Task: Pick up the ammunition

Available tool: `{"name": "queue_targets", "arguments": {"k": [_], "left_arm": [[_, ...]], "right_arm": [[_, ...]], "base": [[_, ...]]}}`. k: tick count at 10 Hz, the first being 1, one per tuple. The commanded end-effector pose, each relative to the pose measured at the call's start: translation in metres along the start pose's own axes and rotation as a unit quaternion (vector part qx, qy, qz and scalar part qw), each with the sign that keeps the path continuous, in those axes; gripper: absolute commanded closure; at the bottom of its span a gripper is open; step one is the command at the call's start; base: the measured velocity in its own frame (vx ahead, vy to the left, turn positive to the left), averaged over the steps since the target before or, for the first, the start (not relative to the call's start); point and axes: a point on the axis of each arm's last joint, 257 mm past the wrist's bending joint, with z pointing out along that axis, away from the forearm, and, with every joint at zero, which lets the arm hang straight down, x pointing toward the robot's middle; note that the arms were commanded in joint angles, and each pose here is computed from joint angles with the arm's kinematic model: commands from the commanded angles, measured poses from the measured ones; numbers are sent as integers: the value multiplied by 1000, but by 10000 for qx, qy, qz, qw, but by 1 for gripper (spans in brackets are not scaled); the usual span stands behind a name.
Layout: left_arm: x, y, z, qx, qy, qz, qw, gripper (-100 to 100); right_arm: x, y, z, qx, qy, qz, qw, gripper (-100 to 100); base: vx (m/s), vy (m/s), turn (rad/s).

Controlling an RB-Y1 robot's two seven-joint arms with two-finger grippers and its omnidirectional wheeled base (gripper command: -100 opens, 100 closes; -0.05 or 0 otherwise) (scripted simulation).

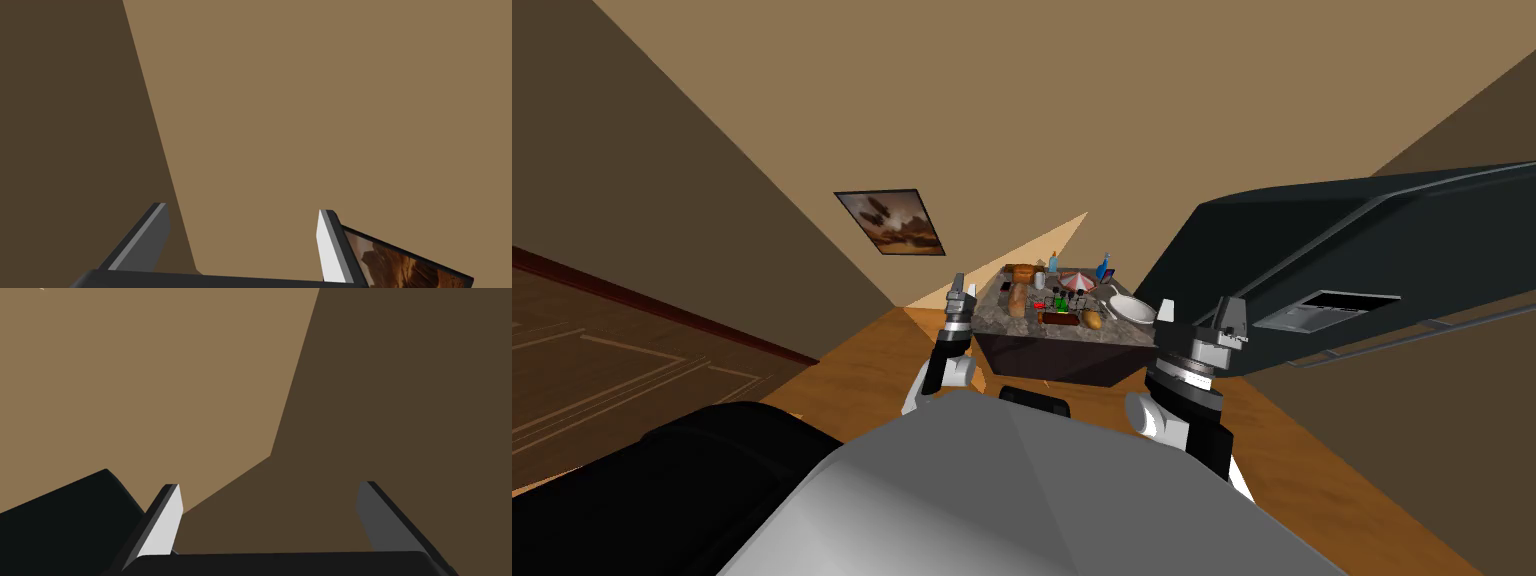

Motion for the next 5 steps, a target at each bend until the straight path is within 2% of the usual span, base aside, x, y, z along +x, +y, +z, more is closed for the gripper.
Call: {"name": "queue_targets", "arguments": {"k": [1, 5], "left_arm": [[3, 3, 1, -50, 152, 45, 9999, -100], [12, 19, 9, -339, 548, 81, 9979, -100]], "right_arm": [[0, 0, 0, 0, 0, 0, 10000, 0], [0, 0, 0, 0, 0, 1, 10000, 0]], "base": [[-12, -2, -43], [-48, -2, -82]]}}
